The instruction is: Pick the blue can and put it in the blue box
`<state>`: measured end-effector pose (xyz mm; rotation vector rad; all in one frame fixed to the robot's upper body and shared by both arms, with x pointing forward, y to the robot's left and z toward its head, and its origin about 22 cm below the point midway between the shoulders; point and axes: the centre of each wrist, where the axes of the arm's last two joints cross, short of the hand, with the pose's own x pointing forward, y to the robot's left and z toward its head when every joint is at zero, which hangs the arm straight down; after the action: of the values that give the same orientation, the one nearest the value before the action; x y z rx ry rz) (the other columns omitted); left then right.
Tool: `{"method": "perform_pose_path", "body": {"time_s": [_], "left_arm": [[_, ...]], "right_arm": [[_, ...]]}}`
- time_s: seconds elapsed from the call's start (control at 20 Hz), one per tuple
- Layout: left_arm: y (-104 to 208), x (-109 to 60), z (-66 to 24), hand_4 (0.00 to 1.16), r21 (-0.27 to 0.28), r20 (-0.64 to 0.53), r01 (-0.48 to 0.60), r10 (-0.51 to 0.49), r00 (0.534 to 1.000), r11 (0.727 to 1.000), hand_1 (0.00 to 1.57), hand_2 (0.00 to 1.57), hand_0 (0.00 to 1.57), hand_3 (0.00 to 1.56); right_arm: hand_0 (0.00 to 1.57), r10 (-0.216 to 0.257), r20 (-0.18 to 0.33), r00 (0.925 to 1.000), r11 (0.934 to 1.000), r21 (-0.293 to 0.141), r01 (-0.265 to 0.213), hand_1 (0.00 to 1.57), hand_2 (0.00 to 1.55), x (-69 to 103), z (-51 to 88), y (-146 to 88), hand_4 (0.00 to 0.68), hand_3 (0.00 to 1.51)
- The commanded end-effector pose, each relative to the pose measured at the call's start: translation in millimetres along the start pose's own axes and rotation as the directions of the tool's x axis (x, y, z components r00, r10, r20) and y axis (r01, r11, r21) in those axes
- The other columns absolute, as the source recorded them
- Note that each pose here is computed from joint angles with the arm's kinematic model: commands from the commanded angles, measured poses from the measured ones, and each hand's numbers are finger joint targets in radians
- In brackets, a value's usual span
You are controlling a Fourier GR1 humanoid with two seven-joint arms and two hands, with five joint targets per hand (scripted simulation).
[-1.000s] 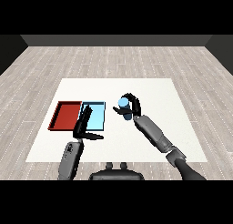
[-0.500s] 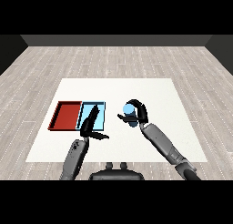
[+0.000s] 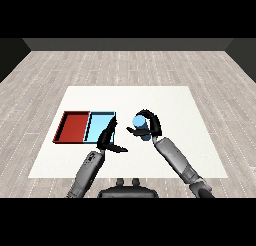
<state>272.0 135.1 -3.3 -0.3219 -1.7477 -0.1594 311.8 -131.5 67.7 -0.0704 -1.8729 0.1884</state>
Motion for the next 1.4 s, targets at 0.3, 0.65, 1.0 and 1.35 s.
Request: {"method": "perform_pose_path", "body": {"time_s": [0.3, 0.65, 1.0, 1.35], "left_arm": [[-27, -14.5, -2.2, 0.0, 0.004, -0.057, -0.024, 0.024, 0.998, 1.0, 0.0, 0.0, 0.0, 0.0], [-23, -13.1, -14.4, 0.0, 0.012, -0.08, -0.049, 0.05, 0.996, 0.999, 0.0, 0.0, 0.0, 0.0], [-20, -24.3, -19.6, 0.0, 0.003, -0.053, -0.047, 0.047, 0.997, 0.999, 0.0, 0.0, 0.0, 0.0], [-21, -20.2, -21.4, 0.0, 0.004, -0.051, -0.05, 0.05, 0.997, 0.999, 0.0, 0.0, 0.0, 0.0]], "right_arm": [[1.49, 0.005, 0.033, 0.9994, 0.9991, 0.041, -0.006, 1.49, 1.47, 2.2, 13.1, 19, 0.606, 1.4], [1.49, -0.052, 0.055, 0.9971, 0.9978, 0.044, 0.05, 1.49, 1.46, 1.9, 13.1, 19, 0.616, 1.4], [1.48, -0.03, 0.053, 0.9981, 0.9974, 0.067, 0.027, 1.48, 1.46, 18.1, 20.8, 26, 0.612, 1.39], [1.46, -0.055, 0.059, 0.9967, 0.993, 0.108, 0.049, 1.46, 1.46, 23.1, 17.1, 51, 0.62, 1.41]]}}
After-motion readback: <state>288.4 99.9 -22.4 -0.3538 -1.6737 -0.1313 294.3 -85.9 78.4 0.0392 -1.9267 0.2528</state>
